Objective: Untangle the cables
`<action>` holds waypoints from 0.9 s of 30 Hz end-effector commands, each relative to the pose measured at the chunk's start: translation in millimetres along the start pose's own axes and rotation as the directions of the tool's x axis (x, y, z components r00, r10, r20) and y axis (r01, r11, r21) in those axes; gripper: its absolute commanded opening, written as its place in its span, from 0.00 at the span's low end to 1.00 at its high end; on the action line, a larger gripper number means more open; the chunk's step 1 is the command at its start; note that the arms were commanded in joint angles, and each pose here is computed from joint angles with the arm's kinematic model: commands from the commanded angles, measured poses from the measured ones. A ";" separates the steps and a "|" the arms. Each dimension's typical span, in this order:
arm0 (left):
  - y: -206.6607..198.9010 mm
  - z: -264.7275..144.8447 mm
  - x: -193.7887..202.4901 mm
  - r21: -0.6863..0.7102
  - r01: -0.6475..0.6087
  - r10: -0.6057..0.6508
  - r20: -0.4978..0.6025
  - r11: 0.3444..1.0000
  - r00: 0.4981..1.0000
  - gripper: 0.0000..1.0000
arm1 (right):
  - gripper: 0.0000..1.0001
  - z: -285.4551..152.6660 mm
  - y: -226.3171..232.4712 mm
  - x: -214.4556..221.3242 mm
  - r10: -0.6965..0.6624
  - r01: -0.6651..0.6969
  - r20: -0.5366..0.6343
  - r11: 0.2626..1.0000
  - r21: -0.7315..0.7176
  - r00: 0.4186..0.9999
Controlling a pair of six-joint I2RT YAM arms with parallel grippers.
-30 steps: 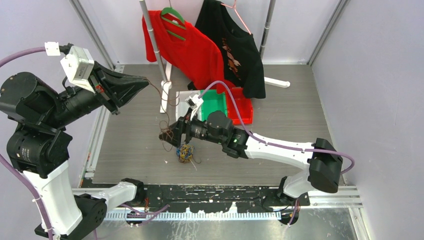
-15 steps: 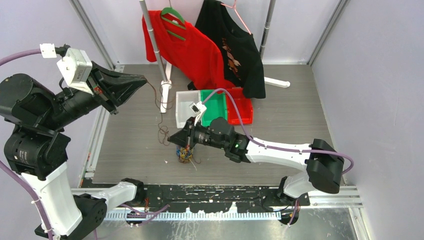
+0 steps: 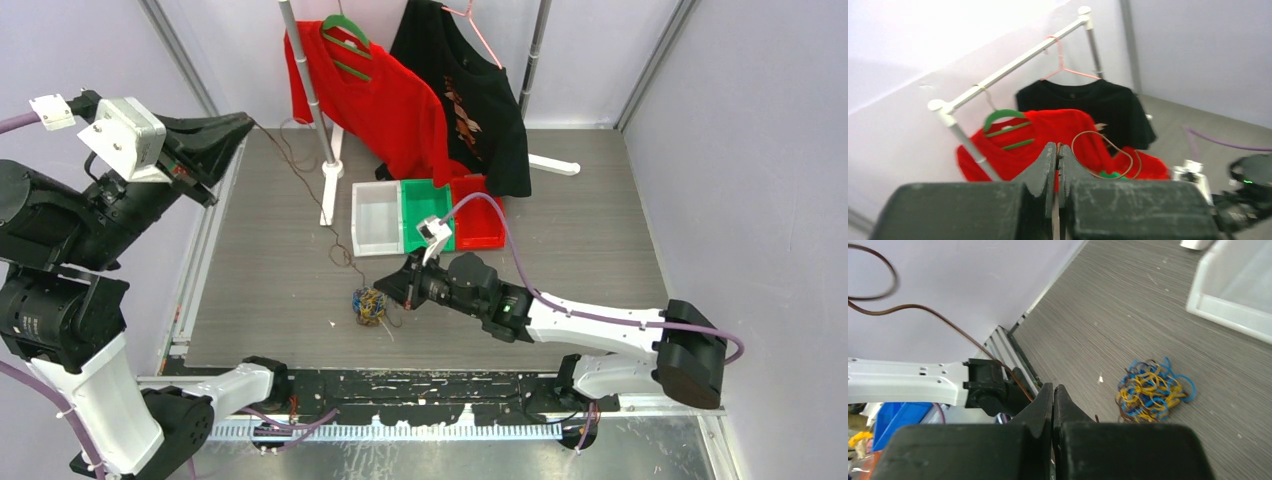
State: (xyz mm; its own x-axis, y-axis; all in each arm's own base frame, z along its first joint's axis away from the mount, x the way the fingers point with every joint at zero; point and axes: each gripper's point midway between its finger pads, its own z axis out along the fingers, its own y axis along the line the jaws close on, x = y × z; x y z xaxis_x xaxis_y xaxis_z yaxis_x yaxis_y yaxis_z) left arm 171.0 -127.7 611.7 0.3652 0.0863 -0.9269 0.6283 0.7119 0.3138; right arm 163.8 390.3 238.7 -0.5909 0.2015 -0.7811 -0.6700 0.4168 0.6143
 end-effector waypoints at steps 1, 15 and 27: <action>45.7 -8.6 -32.4 -0.234 -0.181 0.200 0.059 0.955 0.978 0.00 | 0.01 -18.0 -15.4 -7.6 -0.017 0.013 0.051 0.997 0.078 0.999; 102.1 -21.1 -41.9 -0.512 -0.264 0.312 0.008 0.817 0.950 0.00 | 0.01 -52.1 -48.7 1.4 -0.049 0.045 0.011 0.970 0.240 0.999; 92.9 -8.8 -23.3 -0.457 -0.202 0.236 0.019 0.866 0.972 0.00 | 0.01 -64.8 -71.5 4.2 -0.084 0.085 -0.020 0.931 0.354 0.996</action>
State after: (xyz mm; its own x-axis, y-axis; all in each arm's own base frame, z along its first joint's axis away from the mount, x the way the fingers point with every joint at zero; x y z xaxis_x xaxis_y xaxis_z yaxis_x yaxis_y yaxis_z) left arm 220.6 -67.4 632.0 0.4352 0.2551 -0.8634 0.2374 0.8925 0.3834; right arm 173.4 320.2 199.8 -0.5699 0.1685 -0.8042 -0.5439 0.6563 0.5230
